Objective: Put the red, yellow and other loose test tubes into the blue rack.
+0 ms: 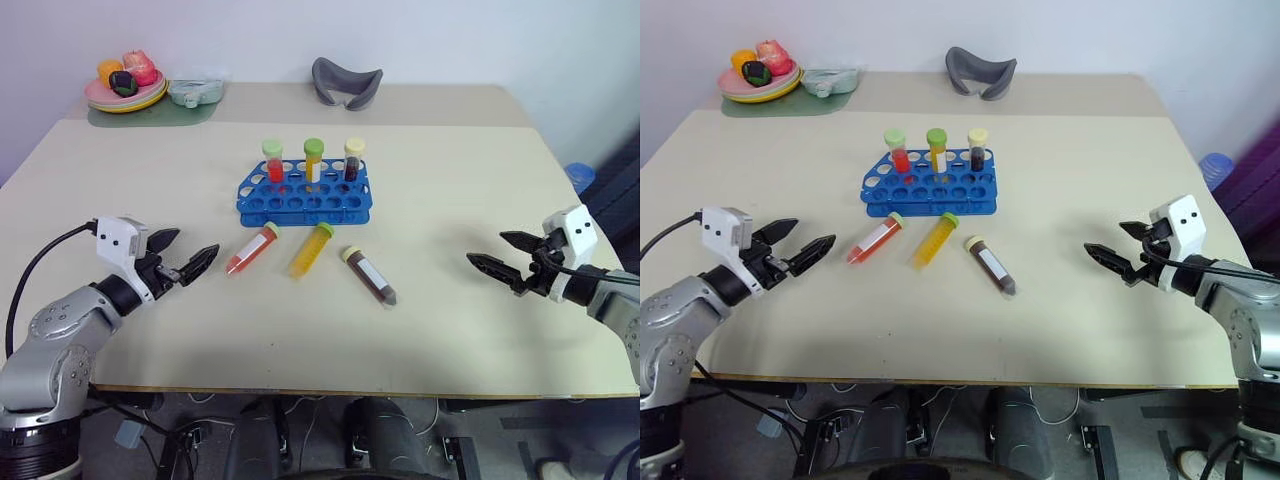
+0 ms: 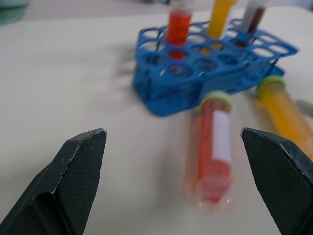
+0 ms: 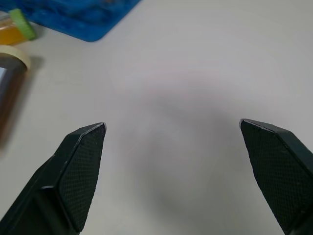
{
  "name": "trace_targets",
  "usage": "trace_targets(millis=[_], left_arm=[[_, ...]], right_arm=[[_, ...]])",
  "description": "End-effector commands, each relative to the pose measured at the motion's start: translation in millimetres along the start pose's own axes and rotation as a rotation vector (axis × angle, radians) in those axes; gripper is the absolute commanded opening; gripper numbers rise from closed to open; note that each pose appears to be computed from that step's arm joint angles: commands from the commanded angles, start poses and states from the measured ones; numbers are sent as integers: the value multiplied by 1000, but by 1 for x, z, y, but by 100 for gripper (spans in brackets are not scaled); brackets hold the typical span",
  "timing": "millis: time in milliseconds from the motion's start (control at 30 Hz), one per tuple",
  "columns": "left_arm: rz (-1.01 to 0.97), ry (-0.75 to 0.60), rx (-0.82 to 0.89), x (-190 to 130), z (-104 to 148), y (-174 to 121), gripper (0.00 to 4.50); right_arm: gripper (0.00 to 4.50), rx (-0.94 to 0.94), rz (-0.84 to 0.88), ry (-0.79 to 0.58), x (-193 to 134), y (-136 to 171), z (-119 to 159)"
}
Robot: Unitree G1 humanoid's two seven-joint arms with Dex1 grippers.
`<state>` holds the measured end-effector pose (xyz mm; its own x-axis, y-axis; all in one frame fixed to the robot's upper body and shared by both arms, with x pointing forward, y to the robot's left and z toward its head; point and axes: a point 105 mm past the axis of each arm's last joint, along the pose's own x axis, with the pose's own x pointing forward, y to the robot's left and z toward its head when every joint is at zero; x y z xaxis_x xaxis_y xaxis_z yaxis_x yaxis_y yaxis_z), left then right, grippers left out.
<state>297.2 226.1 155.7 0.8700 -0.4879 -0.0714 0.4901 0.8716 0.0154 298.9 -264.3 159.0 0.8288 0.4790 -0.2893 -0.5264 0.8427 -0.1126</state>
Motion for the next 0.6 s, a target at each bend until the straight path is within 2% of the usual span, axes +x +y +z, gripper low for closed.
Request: trace_targets(millis=[33, 200, 300, 400, 467, 600], left_arm=[[-46, -29, 15, 5, 6, -5, 450], [-210, -30, 36, 10, 10, -28, 450], [-320, 2, 83, 8, 6, -44, 450], [-405, 22, 114, 5, 2, -58, 450], [-435, 22, 150, 5, -1, -65, 450], [-477, 11, 180, 1, -6, -76, 450]], right_arm=[[447, -77, 27, -39, -4, 14, 29], [447, -91, 115, -46, 11, 61, 56], [447, -26, 163, 12, 27, 89, 62], [447, 103, 158, 121, 54, 108, 58], [447, 99, 157, 216, 67, 122, 50], [447, 110, 136, 222, 82, 133, 52]])
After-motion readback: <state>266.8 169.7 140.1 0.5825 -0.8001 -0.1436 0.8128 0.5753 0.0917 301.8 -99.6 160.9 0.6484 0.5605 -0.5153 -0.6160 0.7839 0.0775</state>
